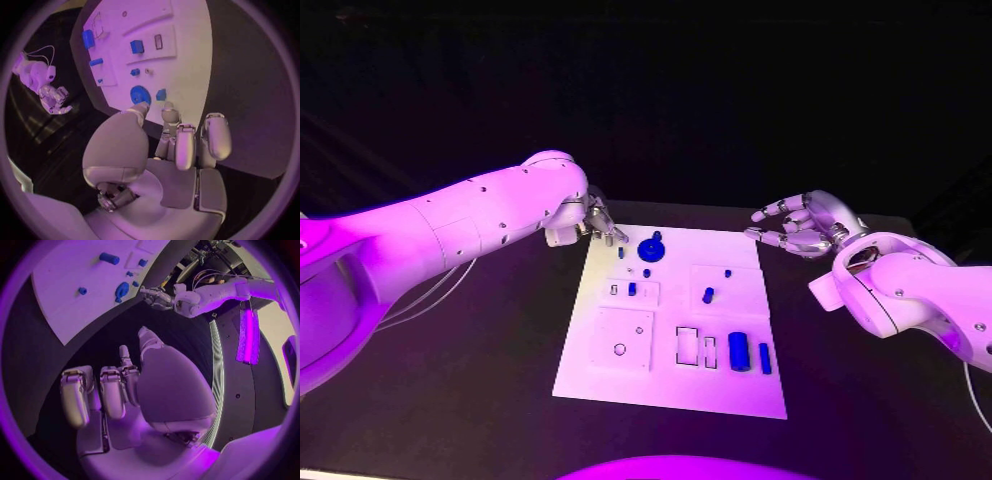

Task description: Assemble the parts on the task board

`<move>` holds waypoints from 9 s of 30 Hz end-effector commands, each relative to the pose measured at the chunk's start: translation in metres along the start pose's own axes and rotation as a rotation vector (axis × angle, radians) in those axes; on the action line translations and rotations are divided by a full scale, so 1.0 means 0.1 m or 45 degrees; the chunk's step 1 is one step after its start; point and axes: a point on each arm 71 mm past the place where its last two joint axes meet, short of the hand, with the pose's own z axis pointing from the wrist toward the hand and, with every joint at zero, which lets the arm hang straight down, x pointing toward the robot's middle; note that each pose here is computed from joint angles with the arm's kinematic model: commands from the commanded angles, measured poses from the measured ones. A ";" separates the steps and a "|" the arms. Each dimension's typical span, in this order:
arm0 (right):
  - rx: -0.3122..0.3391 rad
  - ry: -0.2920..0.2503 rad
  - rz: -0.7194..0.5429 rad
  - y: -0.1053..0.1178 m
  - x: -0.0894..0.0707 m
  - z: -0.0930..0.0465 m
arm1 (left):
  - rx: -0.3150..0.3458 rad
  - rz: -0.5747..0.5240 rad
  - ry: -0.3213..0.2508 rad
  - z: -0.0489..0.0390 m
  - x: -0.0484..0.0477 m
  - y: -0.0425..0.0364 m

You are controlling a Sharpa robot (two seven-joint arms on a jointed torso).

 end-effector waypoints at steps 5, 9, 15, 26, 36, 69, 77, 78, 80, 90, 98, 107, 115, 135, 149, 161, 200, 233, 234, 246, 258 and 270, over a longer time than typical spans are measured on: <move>-0.017 0.014 -0.004 0.02 0.02 0.00 | 0.021 0.010 0.032 0.046 0.049 -0.030; -0.018 0.015 -0.004 0.02 0.03 0.00 | 0.020 0.002 0.044 0.079 0.081 -0.032; -0.020 0.014 -0.003 0.03 0.03 0.01 | 0.012 -0.018 0.067 0.136 0.130 -0.025; -0.022 0.015 -0.003 0.03 0.04 0.01 | 0.005 -0.034 0.070 0.176 0.141 -0.009; -0.023 0.016 -0.002 0.04 0.04 0.01 | 0.012 -0.047 0.071 0.188 0.141 -0.012; -0.023 0.015 -0.002 0.04 0.04 0.01 | 0.013 -0.039 0.097 0.200 0.154 0.010; -0.024 0.015 -0.003 0.04 0.04 0.01 | 0.006 -0.047 0.075 0.195 0.140 0.028; -0.024 0.015 -0.003 0.04 0.04 0.01 | 0.005 -0.050 0.069 0.195 0.136 0.033; -0.025 0.015 -0.003 0.04 0.04 0.02 | 0.004 -0.061 0.053 0.192 0.125 0.046; -0.023 0.010 -0.004 0.03 0.03 0.01 | 0.062 -0.147 -0.013 0.063 0.122 0.109; -0.019 0.005 -0.005 0.02 0.01 0.00 | 0.127 -0.159 -0.059 -0.135 0.163 0.110; -0.013 0.000 -0.006 0.00 -0.01 0.00 | 0.168 -0.180 -0.058 -0.311 0.304 0.138; -0.013 0.001 -0.005 0.00 -0.01 0.00 | 0.137 -0.150 -0.007 -0.334 0.475 0.186; -0.015 0.001 -0.005 0.00 0.00 0.00 | 0.111 -0.045 0.124 -0.262 0.750 0.129; -0.016 -0.001 -0.005 0.00 0.00 0.00 | 0.095 -0.002 0.116 -0.248 0.756 0.134; -0.016 0.000 -0.005 0.00 0.00 0.00 | 0.068 0.026 0.101 -0.233 0.738 0.165; -0.015 0.002 -0.005 0.00 0.00 0.00 | 0.061 0.067 0.174 -0.202 0.818 0.151; -0.015 0.000 -0.004 0.00 -0.01 -0.01 | 0.082 0.015 0.129 -0.186 0.803 0.086; -0.015 0.000 -0.004 0.00 -0.01 -0.01 | 0.083 0.015 0.129 -0.186 0.804 0.086; -0.015 0.000 -0.004 0.00 -0.01 -0.01 | 0.089 0.040 0.160 -0.186 0.825 0.074; -0.018 0.001 -0.004 0.00 -0.01 -0.01 | 0.086 0.071 0.160 -0.186 0.829 0.073; -0.020 -0.001 -0.004 0.00 -0.01 -0.01 | 0.077 0.084 0.107 -0.181 0.801 0.088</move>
